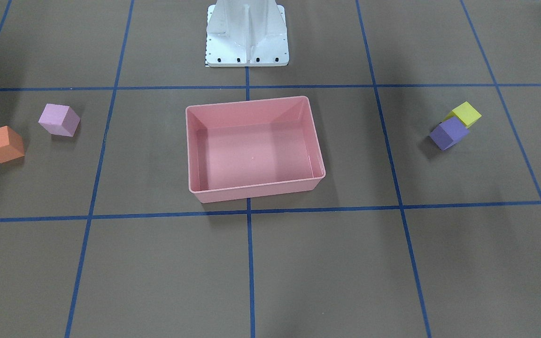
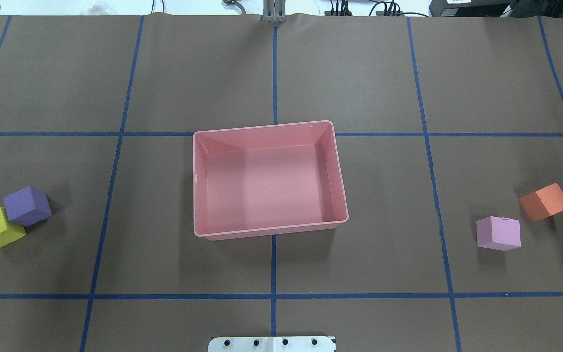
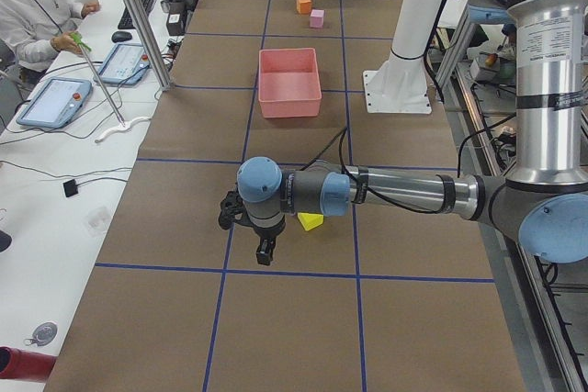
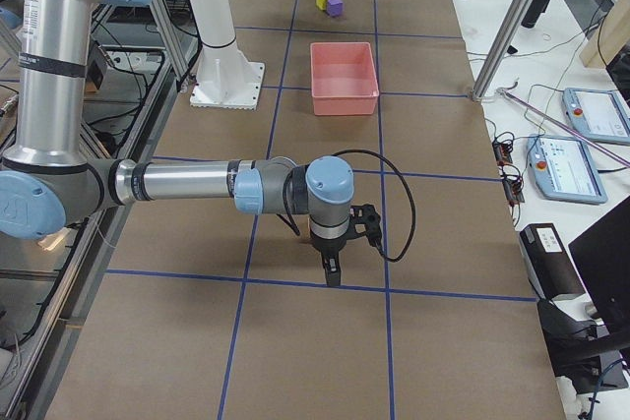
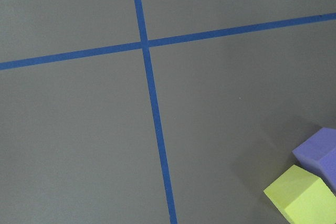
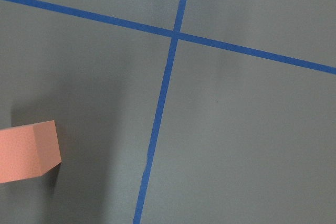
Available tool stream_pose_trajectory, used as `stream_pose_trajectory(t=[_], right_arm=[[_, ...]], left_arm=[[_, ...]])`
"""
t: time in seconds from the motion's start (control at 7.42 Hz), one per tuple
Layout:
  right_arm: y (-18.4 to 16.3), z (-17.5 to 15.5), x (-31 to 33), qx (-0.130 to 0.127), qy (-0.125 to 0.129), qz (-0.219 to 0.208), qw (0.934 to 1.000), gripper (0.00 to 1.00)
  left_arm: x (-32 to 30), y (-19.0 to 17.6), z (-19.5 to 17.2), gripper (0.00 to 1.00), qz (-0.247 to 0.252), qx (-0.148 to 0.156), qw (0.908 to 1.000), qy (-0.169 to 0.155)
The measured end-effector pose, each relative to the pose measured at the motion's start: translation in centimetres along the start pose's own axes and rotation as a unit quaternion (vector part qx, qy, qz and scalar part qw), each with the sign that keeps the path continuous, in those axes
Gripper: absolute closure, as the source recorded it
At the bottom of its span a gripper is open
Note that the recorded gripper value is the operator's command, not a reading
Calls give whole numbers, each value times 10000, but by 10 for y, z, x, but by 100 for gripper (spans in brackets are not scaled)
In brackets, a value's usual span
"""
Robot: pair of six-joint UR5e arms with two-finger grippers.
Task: Place blocks into pink bin with both arms
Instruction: 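Move the left gripper toward the purple and yellow cubes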
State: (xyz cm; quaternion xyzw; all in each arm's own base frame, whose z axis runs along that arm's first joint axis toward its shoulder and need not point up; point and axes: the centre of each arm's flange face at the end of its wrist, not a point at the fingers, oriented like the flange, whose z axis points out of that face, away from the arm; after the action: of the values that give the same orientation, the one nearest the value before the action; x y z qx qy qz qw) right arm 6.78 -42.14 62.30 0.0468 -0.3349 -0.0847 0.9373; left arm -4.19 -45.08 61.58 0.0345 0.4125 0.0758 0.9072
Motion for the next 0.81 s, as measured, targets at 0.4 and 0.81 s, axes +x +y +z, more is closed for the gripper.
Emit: stream_pose_trajectory(t=[0.4, 0.81], right_arm=[[-4, -3, -3, 35, 6, -16, 10000, 0], [-11, -7, -5, 84, 6, -28, 10000, 0]], left_arm=[[6, -5, -6, 0, 104, 85, 9999, -11], [15, -19, -15, 0, 286, 283, 9992, -26]])
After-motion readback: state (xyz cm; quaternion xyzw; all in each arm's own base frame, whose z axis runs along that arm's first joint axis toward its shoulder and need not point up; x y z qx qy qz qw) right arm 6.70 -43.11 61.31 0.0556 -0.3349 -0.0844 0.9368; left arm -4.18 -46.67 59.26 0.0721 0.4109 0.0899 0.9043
